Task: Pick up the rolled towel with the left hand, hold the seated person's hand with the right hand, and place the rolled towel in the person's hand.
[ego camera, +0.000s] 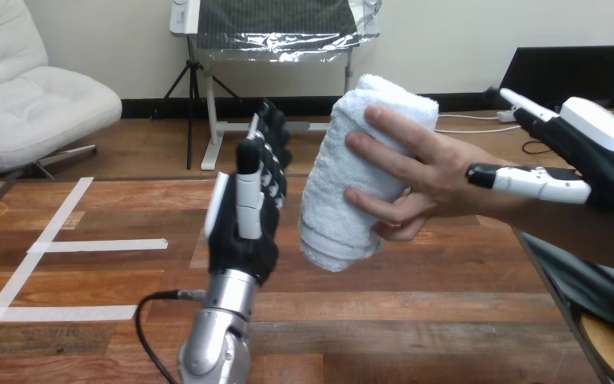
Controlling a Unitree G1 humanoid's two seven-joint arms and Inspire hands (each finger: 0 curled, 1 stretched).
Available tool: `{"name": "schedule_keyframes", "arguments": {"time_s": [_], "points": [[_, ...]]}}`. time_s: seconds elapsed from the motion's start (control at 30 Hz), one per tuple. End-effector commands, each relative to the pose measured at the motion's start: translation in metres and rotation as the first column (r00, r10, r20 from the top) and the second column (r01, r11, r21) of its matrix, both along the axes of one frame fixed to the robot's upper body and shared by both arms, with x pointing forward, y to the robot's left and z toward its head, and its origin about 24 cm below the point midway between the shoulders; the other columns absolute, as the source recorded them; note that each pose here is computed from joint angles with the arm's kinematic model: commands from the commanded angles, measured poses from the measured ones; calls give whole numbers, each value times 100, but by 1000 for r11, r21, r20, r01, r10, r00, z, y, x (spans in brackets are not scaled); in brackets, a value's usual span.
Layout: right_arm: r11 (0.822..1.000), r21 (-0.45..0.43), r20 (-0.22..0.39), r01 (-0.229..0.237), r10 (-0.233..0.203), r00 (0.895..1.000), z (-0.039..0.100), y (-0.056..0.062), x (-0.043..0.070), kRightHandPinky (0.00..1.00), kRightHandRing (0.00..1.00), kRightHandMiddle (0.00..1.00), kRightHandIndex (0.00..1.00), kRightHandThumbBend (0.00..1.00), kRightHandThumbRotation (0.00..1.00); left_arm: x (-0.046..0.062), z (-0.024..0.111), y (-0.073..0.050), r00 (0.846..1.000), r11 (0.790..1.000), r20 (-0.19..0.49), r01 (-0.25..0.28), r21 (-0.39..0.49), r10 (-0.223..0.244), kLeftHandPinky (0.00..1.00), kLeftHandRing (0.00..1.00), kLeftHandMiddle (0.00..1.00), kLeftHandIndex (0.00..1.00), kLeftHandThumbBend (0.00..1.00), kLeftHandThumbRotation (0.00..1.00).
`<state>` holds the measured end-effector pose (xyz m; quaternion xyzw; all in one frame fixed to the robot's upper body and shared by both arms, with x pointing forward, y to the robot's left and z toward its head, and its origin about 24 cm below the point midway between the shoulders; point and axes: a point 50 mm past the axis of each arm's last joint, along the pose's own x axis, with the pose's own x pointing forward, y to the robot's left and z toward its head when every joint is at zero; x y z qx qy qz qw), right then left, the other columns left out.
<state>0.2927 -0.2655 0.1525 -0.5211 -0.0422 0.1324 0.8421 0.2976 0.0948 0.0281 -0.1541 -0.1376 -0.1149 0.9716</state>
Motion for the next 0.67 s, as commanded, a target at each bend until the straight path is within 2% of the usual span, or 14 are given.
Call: {"name": "schedule_keyframes", "arguments": {"time_s": [0.0, 0.2, 0.4, 0.5, 0.53, 0.63], "points": [[996, 86, 150, -31, 17, 989, 19, 5, -4, 85, 100, 100, 100, 100, 100, -13, 6, -8, 998, 997, 54, -29, -68, 33, 100, 100, 100, 100, 100, 100], [983, 176, 204, -59, 22, 979, 21, 3, -12, 88, 100, 100, 100, 100, 100, -20, 18, 2, 990, 997, 123, -65, -41, 69, 100, 100, 100, 100, 100, 100], [970, 224, 283, -89, 23, 959, 22, 4, -21, 89, 100, 100, 100, 100, 100, -28, 33, 13, 976, 996, 201, -80, -27, 84, 100, 100, 100, 100, 100, 100], [944, 307, 310, -124, 24, 950, 21, 6, -28, 91, 100, 100, 100, 100, 100, -33, 41, 19, 966, 995, 238, -97, -29, 101, 100, 100, 100, 100, 100, 100], [937, 321, 333, -139, 25, 943, 21, 7, -31, 92, 100, 100, 100, 100, 100, -35, 44, 21, 962, 994, 253, -101, -31, 106, 100, 100, 100, 100, 100, 100], [931, 330, 364, -156, 27, 931, 21, 8, -35, 93, 100, 100, 100, 100, 100, -39, 47, 25, 956, 994, 270, -105, -32, 110, 100, 100, 100, 100, 100, 100]]}}
